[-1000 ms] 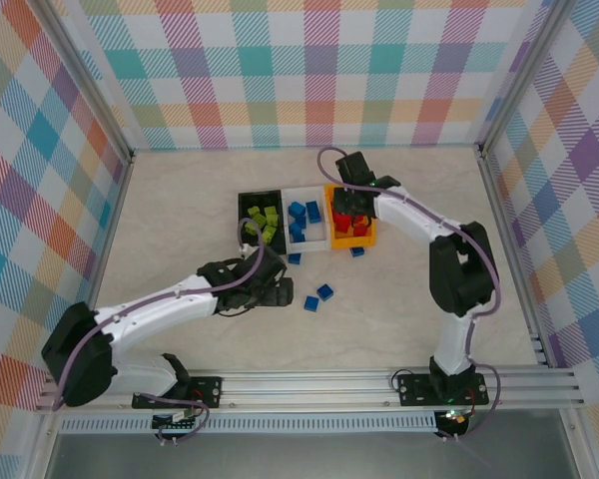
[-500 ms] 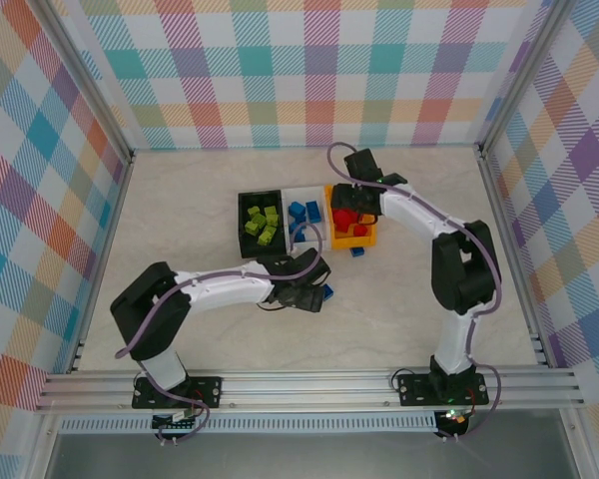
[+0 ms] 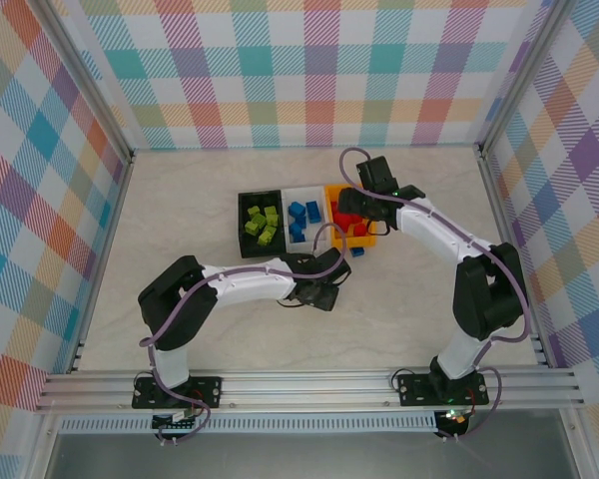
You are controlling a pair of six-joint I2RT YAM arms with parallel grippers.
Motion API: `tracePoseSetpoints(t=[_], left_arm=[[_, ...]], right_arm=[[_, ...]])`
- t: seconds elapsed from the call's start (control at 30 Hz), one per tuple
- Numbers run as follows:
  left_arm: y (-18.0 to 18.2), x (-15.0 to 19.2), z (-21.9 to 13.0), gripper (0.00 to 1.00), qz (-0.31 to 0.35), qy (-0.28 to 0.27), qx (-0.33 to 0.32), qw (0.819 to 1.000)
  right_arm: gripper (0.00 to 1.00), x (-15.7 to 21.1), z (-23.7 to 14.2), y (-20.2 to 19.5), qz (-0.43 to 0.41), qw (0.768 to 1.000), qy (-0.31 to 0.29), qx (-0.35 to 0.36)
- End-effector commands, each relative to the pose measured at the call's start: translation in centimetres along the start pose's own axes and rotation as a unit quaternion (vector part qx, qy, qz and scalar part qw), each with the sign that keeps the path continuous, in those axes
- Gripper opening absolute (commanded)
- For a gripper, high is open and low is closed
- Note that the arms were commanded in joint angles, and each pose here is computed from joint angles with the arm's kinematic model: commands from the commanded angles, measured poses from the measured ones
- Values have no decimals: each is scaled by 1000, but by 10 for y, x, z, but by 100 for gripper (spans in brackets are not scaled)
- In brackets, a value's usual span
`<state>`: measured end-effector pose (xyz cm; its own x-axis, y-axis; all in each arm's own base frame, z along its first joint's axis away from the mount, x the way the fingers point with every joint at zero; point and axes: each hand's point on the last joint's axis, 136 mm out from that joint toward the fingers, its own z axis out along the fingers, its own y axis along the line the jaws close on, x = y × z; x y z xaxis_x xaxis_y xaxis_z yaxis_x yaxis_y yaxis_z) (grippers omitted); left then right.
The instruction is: Sort the legos into containers by color
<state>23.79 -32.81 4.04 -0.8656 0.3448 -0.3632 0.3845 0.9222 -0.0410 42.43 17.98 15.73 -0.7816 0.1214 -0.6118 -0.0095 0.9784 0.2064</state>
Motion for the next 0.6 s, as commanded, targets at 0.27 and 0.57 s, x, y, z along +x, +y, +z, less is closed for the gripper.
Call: tracePoseSetpoints(t=[0.27,0.57], left_arm=[[-21,13,-24,74,51,-8,-10,999],[-45,3,-60,77,59,-68,39,995]], right_arm=[[79,-1,-11,1,4,1000,-16,-11],[79,7,-8,-5,2,1000,-12,-2]])
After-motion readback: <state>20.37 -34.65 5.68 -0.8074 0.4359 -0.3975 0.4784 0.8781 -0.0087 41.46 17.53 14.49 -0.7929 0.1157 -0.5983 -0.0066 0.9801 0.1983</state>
